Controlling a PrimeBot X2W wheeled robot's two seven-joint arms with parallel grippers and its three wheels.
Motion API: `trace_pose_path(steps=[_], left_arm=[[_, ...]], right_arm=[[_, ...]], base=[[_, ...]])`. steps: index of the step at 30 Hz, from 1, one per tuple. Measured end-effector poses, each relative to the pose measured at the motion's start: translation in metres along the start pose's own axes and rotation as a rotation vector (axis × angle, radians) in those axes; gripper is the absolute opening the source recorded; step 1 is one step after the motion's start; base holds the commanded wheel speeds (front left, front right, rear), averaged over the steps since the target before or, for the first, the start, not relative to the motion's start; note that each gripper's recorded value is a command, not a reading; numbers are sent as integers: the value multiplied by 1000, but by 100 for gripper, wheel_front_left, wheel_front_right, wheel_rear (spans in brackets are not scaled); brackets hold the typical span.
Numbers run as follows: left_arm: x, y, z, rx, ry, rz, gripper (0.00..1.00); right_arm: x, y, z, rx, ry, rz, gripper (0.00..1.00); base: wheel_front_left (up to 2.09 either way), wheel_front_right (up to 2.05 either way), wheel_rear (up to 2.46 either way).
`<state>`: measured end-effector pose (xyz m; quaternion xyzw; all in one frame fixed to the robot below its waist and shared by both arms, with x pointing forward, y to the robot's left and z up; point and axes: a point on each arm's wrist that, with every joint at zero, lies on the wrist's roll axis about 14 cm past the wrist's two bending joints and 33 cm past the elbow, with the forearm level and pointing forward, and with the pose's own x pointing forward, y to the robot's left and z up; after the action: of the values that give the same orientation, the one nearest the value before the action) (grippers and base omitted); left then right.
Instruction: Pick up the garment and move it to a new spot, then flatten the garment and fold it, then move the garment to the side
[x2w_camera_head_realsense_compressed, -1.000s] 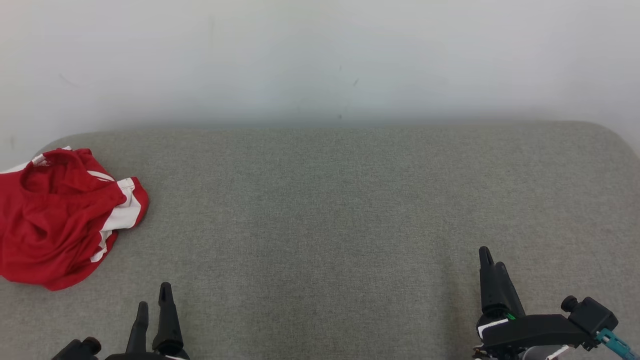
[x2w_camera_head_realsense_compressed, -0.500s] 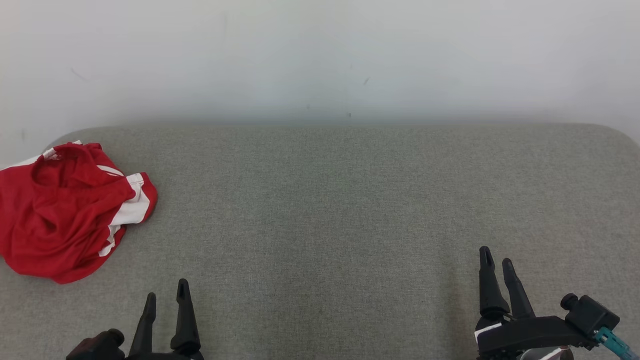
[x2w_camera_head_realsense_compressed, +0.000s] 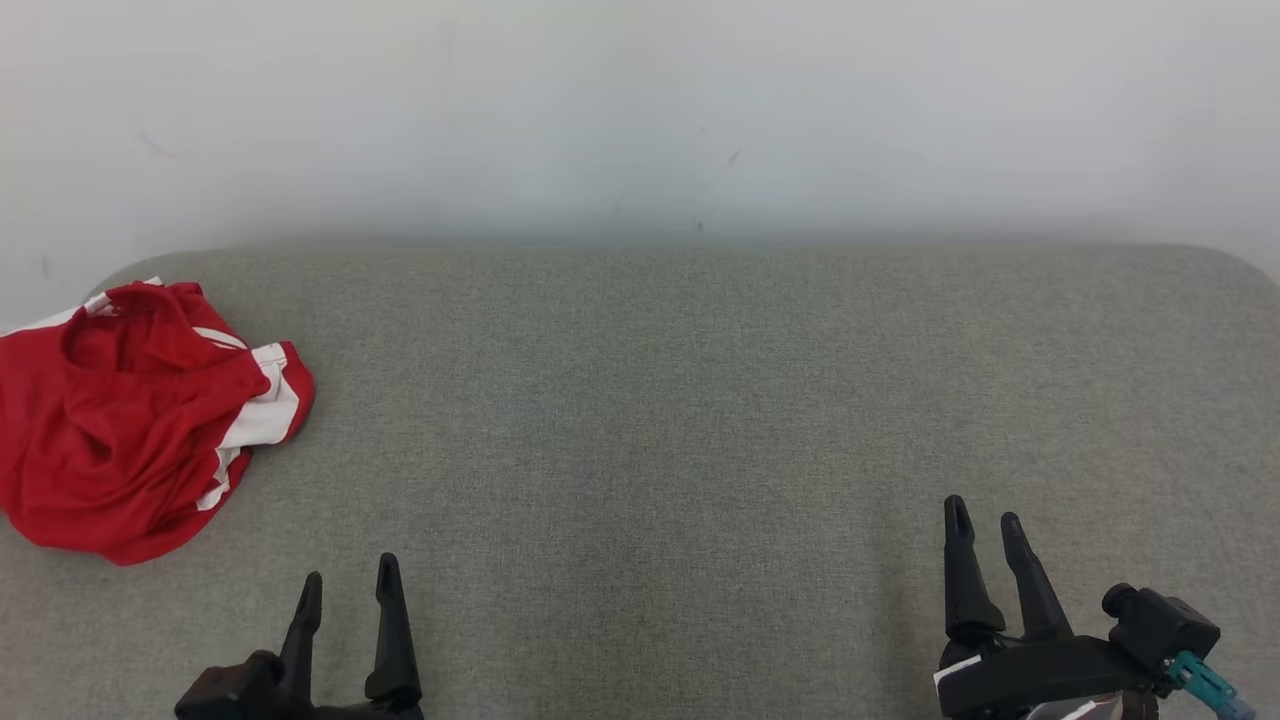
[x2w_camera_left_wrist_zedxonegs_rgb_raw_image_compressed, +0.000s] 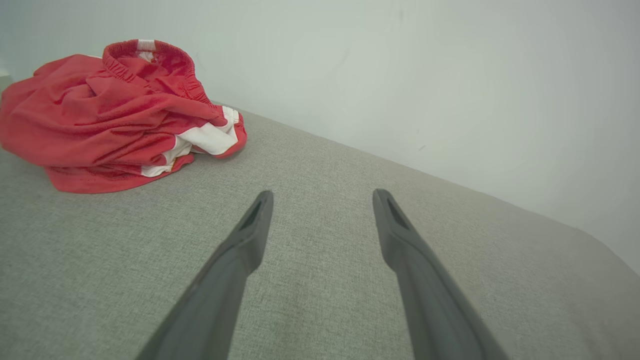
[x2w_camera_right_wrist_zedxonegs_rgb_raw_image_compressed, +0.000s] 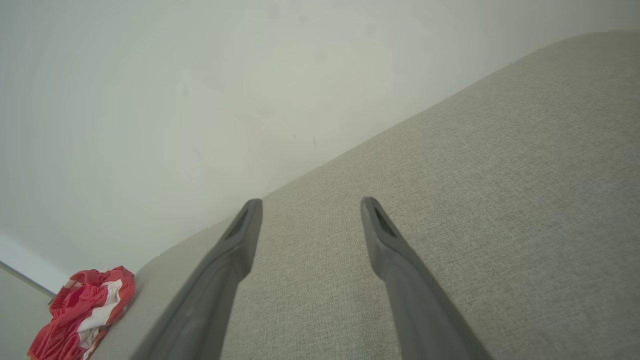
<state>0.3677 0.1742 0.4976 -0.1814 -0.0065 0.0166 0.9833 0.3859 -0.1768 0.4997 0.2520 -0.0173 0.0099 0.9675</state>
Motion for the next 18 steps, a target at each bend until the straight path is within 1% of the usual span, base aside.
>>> trace_pose_path(steps=[9,18], left_arm=[[-1,-5,2,89,-19,-17,100],[-2,-10,3,155,-34,-40,100]], right_arm=[[0,2,-2,-81,3,16,100],[0,5,-3,-146,-1,33,100]], base=[[0,0,0],[0,0,0]])
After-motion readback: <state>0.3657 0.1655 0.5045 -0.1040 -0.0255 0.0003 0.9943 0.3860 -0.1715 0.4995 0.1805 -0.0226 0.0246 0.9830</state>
